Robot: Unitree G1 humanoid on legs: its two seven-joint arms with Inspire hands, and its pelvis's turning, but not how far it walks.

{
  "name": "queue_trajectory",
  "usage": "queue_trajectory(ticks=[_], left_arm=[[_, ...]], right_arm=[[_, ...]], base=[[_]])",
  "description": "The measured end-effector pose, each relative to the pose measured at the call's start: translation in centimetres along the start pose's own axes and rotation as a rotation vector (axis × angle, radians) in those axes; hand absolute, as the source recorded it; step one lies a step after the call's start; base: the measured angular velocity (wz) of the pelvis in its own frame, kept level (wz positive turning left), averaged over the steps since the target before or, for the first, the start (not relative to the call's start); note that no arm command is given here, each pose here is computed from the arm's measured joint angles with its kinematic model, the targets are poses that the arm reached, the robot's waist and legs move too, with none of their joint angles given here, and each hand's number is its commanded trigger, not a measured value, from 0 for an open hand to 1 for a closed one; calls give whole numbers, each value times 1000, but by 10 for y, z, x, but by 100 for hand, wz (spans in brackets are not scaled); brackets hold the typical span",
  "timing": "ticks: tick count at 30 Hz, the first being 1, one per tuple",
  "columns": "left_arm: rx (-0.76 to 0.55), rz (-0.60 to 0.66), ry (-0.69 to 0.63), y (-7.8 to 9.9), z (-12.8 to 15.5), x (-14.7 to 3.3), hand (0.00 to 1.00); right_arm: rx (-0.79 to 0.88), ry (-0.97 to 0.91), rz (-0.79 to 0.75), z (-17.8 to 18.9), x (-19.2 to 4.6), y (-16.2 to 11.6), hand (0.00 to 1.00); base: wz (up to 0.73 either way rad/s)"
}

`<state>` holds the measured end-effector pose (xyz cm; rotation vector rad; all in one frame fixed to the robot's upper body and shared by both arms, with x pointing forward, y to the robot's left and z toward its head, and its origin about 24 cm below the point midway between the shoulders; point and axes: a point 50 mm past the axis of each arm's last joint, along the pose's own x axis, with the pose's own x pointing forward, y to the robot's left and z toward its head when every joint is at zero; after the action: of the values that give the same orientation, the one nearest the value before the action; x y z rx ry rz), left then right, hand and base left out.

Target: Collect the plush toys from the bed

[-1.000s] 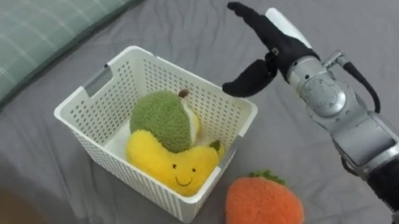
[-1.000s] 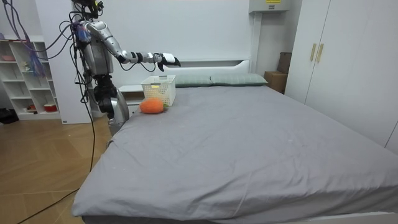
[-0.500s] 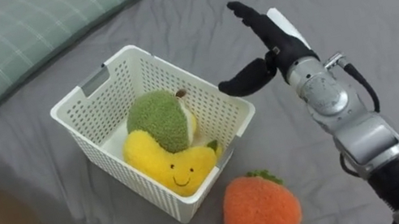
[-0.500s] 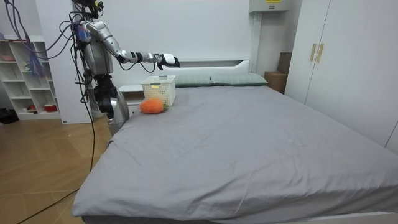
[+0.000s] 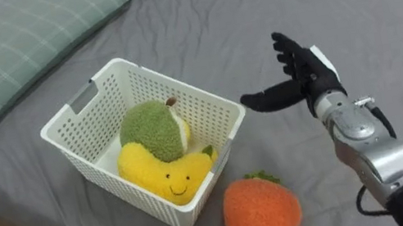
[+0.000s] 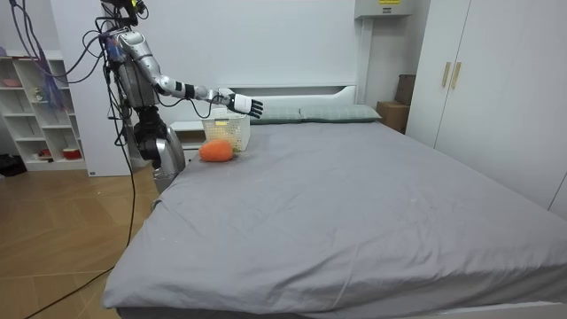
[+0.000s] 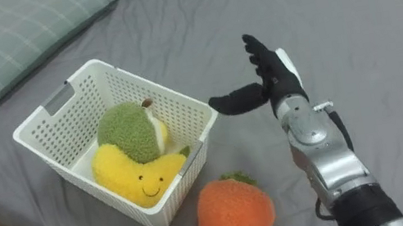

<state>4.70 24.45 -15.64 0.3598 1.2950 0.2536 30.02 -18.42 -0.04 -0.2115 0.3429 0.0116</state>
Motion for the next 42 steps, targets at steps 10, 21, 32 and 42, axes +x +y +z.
queue_trajectory(ticks=[10, 21, 32, 42], left_arm=[[-55, -14, -28, -6, 8, 0, 0], [-140, -33, -43, -5, 13, 1, 0], [-125, -32, -17, 1, 8, 3, 0], [-119, -25, -9, 2, 9, 3, 0]], right_arm=[[-18, 57, 107, -20, -8, 8, 0], [-139, 173, 430, -58, -31, 37, 0], [-222, 236, 630, -66, -39, 57, 0], [-430, 326, 615, -85, -40, 54, 0]], base=[[-14], [-1], [0], [0]])
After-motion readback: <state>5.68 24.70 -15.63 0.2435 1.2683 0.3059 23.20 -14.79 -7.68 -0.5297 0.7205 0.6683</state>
